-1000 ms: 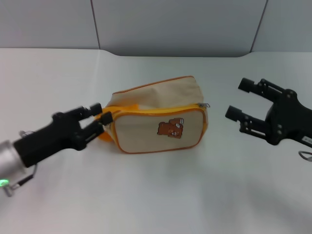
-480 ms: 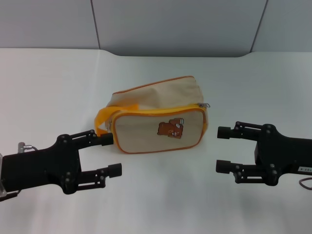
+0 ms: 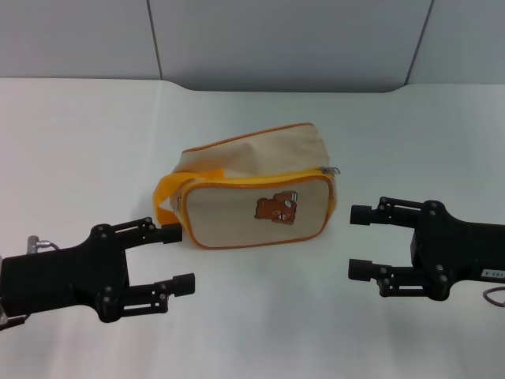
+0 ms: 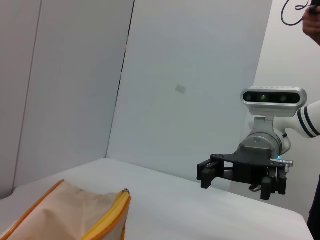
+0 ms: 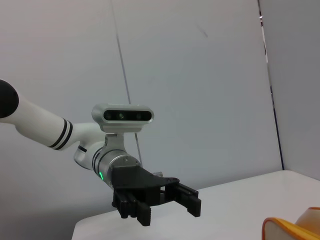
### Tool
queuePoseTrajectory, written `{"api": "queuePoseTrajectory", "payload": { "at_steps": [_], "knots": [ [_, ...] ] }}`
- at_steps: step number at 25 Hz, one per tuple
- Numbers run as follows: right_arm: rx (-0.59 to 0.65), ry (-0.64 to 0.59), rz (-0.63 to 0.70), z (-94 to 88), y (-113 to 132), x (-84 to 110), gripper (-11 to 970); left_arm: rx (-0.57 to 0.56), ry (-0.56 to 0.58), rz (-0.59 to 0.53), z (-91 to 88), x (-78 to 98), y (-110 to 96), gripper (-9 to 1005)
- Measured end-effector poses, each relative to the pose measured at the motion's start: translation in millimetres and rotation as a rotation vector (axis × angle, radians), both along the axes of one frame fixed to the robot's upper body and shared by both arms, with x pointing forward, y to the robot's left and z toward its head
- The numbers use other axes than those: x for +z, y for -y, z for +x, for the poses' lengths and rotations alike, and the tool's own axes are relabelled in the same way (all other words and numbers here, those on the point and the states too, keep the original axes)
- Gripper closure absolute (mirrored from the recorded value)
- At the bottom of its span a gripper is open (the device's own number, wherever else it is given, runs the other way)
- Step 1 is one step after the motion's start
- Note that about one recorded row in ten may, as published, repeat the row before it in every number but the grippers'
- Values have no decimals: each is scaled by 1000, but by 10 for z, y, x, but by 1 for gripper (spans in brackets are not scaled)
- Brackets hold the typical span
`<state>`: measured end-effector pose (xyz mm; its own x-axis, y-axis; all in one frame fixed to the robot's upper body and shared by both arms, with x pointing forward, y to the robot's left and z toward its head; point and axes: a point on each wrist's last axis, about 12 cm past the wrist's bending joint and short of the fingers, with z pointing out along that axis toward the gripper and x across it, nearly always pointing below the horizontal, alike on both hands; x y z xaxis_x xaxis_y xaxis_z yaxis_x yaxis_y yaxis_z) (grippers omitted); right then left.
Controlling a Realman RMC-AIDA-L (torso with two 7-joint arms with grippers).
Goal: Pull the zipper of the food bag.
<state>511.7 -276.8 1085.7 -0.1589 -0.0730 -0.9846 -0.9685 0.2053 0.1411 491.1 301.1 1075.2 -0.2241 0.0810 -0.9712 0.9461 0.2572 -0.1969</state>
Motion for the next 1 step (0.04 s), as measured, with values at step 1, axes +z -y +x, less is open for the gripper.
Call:
{"api": "queuePoseTrajectory", "payload": {
  "at_steps": [1],
  "knots": [
    [0, 0, 0, 0, 0, 0, 191, 0, -1, 1, -2, -1, -1, 224]
  ]
}}
